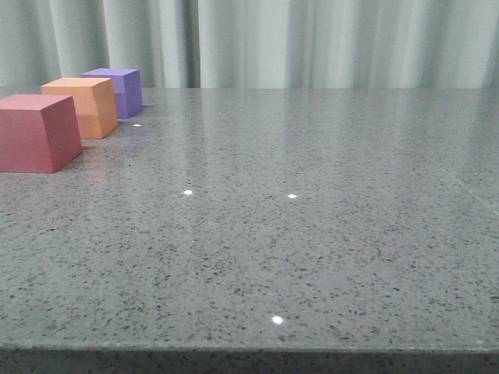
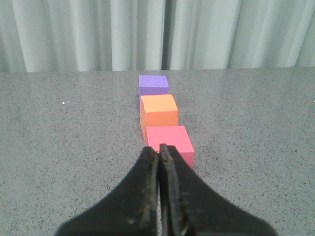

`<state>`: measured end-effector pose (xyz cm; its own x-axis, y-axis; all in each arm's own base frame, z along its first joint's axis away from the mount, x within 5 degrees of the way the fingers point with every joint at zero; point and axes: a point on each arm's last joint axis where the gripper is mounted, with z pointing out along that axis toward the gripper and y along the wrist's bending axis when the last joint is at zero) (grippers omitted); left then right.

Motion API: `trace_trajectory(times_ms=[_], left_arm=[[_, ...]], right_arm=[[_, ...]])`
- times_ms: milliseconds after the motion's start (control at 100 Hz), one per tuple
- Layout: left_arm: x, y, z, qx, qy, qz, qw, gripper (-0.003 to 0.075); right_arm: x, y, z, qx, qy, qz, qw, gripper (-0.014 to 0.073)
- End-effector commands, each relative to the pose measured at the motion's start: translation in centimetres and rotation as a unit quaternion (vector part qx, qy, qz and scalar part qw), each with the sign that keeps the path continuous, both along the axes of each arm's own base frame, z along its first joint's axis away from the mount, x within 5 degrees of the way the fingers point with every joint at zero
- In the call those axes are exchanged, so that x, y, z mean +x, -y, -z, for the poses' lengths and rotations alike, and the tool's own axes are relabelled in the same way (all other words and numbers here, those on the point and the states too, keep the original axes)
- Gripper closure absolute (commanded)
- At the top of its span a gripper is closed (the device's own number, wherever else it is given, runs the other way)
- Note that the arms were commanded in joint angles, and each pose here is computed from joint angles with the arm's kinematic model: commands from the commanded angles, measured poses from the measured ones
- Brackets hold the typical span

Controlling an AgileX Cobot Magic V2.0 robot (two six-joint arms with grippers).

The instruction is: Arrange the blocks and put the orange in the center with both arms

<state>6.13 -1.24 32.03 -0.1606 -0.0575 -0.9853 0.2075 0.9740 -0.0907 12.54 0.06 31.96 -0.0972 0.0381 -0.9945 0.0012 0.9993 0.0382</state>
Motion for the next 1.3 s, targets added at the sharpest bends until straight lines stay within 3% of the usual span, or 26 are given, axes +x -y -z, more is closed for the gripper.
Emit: trace_trajectory(times_ms=[0, 190, 420, 640, 890, 1290], left_arm=[[0.0, 0.1, -1.6, -0.013, 0.055, 0.007, 0.998, 0.0741], [-0.1, 0.0, -1.6, -0.013, 0.058, -0.001, 0.998, 0.0741], [-1.2, -0.9, -1.0, -0.037, 0.082, -0.064, 0.994, 0.0741], [-1.5, -1.2, 2.8, -0.054, 0.106, -0.101, 0.988, 0.0741], [-1.0, -1.1, 7.7, -0.047, 0.109, -0.098, 0.988, 0.0741], [-0.8, -1.0, 11.1, -0.055, 0.152, -0.086, 0.983, 0.0741]], right_arm=[[0.0, 0.0, -1.7, -0.004, 0.054, -0.001, 0.999, 0.0664], [0.0, 0.0, -1.7, -0.004, 0.054, -0.001, 0.999, 0.0664], [0.0, 0.0, -1.7, -0.004, 0.054, -0.001, 0.999, 0.0664], [0.0, 0.0, -1.7, -0.004, 0.054, -0.001, 0.999, 0.0664], [0.0, 0.0, -1.7, -0.004, 0.054, -0.001, 0.999, 0.0664], [0.0, 0.0, -1.7, -0.004, 0.054, -0.001, 0.999, 0.0664]])
